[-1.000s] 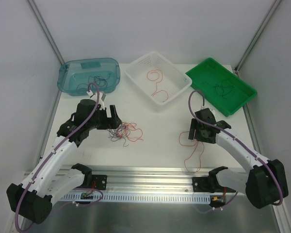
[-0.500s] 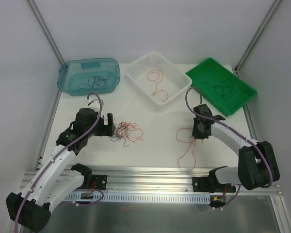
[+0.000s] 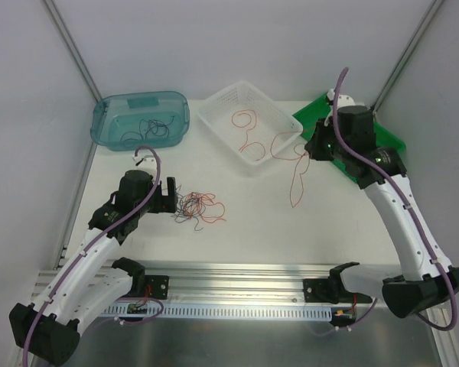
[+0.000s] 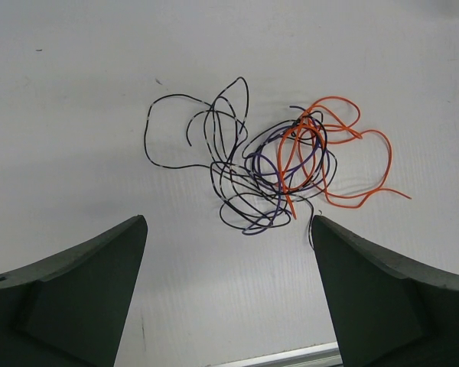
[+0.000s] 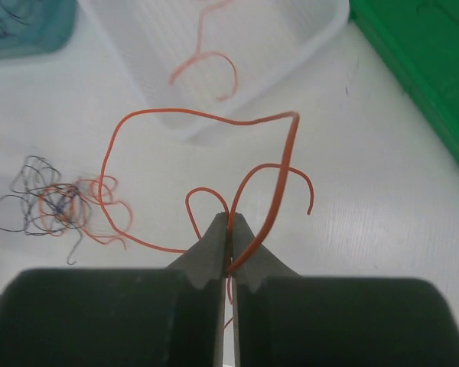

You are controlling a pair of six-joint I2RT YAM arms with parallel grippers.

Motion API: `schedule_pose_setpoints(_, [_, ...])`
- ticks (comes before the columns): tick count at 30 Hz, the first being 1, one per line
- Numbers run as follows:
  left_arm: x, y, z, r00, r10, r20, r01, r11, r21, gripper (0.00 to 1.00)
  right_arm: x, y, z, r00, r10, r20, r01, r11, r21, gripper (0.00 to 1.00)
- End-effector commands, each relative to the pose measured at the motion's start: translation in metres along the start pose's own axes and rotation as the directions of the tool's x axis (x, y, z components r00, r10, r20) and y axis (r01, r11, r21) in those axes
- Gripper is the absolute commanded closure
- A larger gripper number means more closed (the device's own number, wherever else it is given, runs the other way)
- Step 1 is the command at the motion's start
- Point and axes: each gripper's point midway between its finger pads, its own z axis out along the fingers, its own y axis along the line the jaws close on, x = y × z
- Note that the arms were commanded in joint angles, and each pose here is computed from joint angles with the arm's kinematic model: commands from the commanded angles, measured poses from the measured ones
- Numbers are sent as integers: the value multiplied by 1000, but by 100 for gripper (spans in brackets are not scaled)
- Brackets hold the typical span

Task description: Untangle the cables

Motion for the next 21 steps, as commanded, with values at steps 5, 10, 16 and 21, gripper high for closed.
schedule_pose_setpoints(5, [-7, 5, -1, 999, -1, 35, 1, 1000, -21, 10, -102, 59, -8, 959, -95, 266, 154, 966, -208, 99])
schedule_pose_setpoints(10, [-4, 7, 0, 999, 0, 32, 1, 1000, -28, 10, -165, 74, 36, 914, -89, 397, 176, 966, -190, 99])
schedule_pose_setpoints(16, [-4, 9, 2, 1000, 3, 27, -2, 999, -40, 10, -193, 79, 124, 898, -106, 427, 187, 971, -152, 98])
schedule_pose_setpoints(21, [-1, 8, 6, 1000, 6, -1, -6, 999, -38, 10, -161, 75, 214, 944, -147, 295, 194, 971, -137, 63])
